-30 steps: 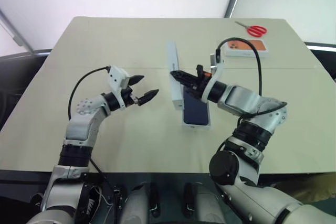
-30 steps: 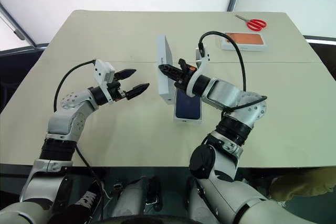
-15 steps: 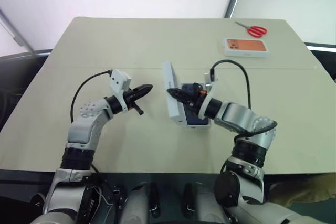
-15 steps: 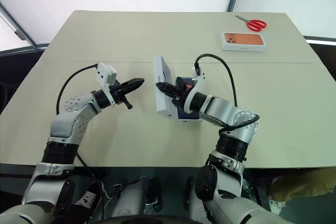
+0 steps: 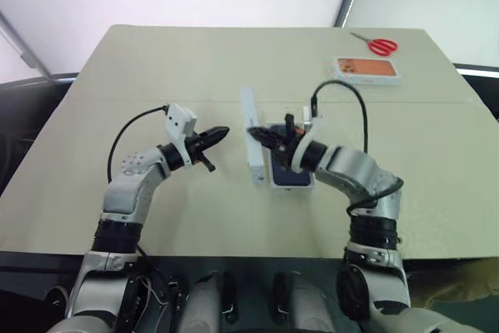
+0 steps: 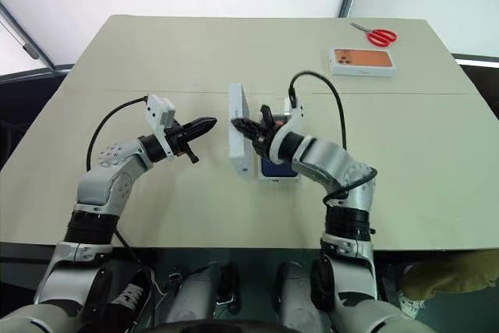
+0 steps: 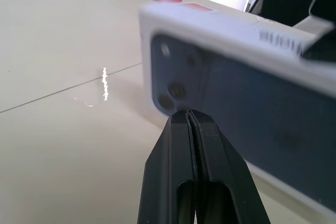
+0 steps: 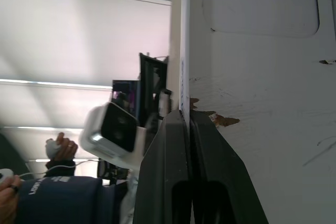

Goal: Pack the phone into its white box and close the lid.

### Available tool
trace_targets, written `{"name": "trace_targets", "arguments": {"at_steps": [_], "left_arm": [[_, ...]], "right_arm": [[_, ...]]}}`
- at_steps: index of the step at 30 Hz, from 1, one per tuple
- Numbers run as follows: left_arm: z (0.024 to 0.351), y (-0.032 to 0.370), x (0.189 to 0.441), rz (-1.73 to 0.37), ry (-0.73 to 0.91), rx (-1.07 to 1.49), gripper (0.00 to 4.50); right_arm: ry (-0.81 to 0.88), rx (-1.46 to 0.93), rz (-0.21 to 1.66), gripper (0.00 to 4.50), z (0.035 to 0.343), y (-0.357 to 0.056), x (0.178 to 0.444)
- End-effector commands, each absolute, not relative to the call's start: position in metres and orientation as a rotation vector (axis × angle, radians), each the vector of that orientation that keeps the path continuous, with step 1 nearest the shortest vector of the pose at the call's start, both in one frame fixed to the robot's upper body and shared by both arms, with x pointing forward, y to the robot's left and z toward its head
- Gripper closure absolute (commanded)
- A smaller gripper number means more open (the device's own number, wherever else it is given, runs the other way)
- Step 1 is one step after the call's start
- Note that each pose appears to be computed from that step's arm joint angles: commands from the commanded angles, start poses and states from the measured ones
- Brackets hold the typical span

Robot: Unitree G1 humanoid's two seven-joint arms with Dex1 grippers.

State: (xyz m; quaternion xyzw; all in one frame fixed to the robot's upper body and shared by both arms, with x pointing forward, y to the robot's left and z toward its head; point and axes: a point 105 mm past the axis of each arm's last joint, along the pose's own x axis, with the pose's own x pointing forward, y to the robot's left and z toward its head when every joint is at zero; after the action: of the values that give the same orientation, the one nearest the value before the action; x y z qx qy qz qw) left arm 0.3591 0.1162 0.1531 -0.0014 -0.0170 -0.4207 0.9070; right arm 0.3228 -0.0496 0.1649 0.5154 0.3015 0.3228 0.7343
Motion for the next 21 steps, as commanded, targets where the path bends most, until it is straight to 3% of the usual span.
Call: {"name": "trace_targets", "arguments": {"at_steps": [1,8,11,14,17,19,21], "left_arm": [[0.154,0.106,0.355,-0.894,-0.054,0.004,4.43],[0.141,0.079,0.352,-0.913,-0.039,-0.043,4.43],[0.141,0.065,0.353,-0.927,-0.045,-0.061,4.5],[0.14,0.057,0.355,-0.93,-0.045,-0.062,4.5],[0.142,0.053,0.358,-0.932,-0.056,-0.067,4.5],[0.143,0.05,0.361,-0.933,-0.057,-0.075,4.5],[0.145,0.047,0.364,-0.937,-0.063,-0.076,4.5]], "right_arm": [[0.636,1.157,0.75,4.5,0.173,-0.045,0.321],[0.588,1.196,0.671,4.5,0.168,-0.055,0.334],[0.572,1.182,0.678,3.54,0.169,-0.058,0.335],[0.547,1.104,0.691,2.09,0.171,-0.061,0.333],[0.434,0.875,0.673,0.53,0.18,-0.082,0.338],[0.347,0.719,0.64,0.53,0.189,-0.105,0.345],[0.281,0.714,0.582,0.53,0.198,-0.133,0.356]]}}
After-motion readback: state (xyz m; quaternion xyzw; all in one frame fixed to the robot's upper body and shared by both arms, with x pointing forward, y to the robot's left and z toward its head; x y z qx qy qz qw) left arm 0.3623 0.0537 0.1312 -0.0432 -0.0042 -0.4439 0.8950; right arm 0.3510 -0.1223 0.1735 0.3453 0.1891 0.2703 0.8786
